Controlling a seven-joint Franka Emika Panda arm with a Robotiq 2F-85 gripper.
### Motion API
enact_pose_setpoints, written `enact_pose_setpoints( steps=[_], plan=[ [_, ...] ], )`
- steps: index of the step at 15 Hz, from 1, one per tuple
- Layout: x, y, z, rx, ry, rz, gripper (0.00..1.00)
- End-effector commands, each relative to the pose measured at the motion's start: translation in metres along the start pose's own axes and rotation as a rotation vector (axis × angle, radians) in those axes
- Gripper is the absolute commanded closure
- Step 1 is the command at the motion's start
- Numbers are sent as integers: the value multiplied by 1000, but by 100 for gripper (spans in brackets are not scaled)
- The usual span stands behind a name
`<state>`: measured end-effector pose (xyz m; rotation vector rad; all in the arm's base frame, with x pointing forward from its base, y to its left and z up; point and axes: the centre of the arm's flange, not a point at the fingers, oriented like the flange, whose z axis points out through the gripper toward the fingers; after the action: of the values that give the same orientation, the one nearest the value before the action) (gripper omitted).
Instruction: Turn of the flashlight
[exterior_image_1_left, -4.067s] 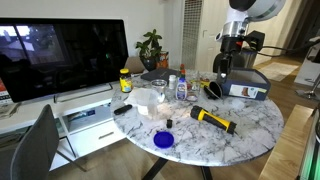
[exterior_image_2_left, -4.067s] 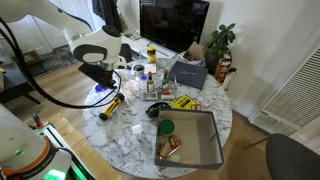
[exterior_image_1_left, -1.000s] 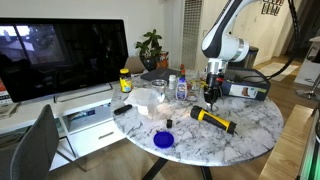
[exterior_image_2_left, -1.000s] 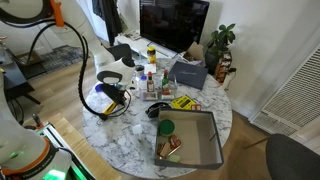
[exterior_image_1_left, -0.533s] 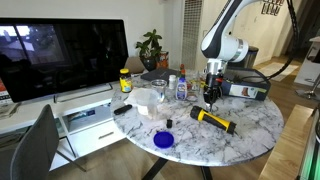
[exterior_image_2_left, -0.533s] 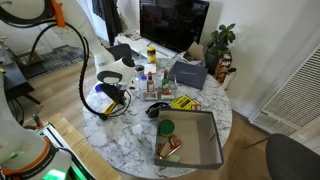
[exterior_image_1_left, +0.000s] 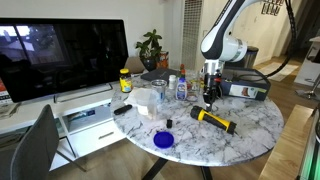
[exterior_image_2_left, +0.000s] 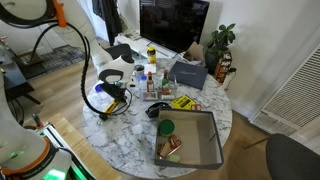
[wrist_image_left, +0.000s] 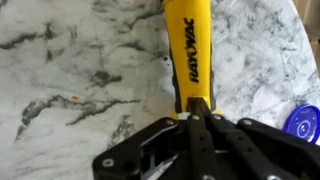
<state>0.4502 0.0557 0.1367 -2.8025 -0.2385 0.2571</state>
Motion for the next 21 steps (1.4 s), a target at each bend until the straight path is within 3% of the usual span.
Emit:
enact_pose_setpoints(
  steps=[1, 6, 10, 12, 16, 21],
  plan=[
    [14, -11, 37, -40, -80, -17, 100],
    [28, -28, 53, -131, -149, -30, 100],
    [36, -31, 58, -277, -170, 46, 100],
    [38, -36, 61, -306, -185, 77, 100],
    [35, -44, 36, -214, -192, 82, 100],
    [10, -13, -16, -146, -175, 118, 100]
  ],
)
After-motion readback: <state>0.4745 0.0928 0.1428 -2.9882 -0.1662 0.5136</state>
